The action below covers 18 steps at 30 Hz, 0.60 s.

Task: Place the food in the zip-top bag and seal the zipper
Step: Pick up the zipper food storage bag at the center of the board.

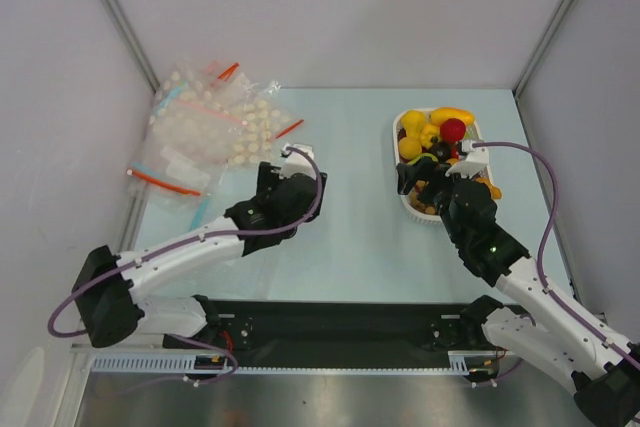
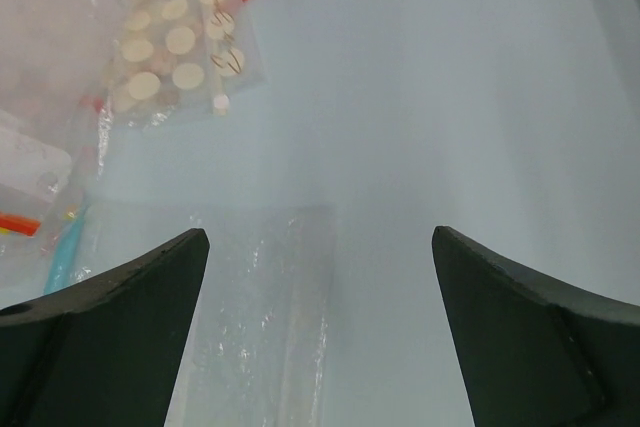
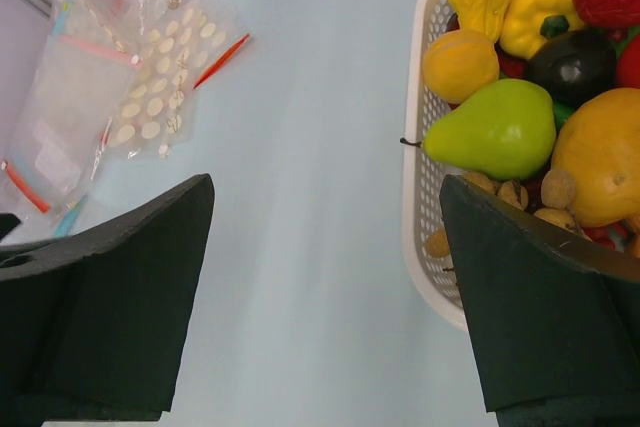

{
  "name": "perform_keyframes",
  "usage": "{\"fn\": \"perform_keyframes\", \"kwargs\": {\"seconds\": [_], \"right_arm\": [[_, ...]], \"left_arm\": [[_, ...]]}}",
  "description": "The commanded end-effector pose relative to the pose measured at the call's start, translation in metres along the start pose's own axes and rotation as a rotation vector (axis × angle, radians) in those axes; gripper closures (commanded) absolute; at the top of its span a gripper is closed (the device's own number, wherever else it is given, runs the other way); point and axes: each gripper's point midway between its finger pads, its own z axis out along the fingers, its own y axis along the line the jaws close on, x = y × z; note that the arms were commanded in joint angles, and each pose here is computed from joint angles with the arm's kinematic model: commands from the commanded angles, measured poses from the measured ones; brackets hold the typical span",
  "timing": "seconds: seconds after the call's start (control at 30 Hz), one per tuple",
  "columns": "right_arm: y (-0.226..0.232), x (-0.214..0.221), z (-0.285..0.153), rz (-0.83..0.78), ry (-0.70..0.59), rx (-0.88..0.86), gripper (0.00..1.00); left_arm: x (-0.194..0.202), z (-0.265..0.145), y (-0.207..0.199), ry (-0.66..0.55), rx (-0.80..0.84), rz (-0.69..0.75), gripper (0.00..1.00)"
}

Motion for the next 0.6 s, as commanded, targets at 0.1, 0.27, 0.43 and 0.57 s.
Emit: {"fn": "perform_keyframes", "kwargs": {"seconds": [0.1,0.27,0.43,0.57], "right_arm": [[-0.001,-0.011,0.002,0.010,-0.041,0.013,0.00],[-0.001,-0.011,0.002,0.009,-0.041,0.017,0.00],[-0.002,-0.011,0.002,0.010,-0.041,0.019,0.00],[-0.002,-0.010,0.002,0.010,-0.039,0.018,0.00]], "left_arm": [[0.063,0.006,-0.014,0.267,0.051,0.178,0.00],[0.092,0.016,-0.009,0.361,-0.024,0.260,0.01],[0.125,0.033,-0.015,0.494,-0.041,0.342,0.20],[0.138,0.039,-0.009,0.547,-0.046,0.323,0.28]]}}
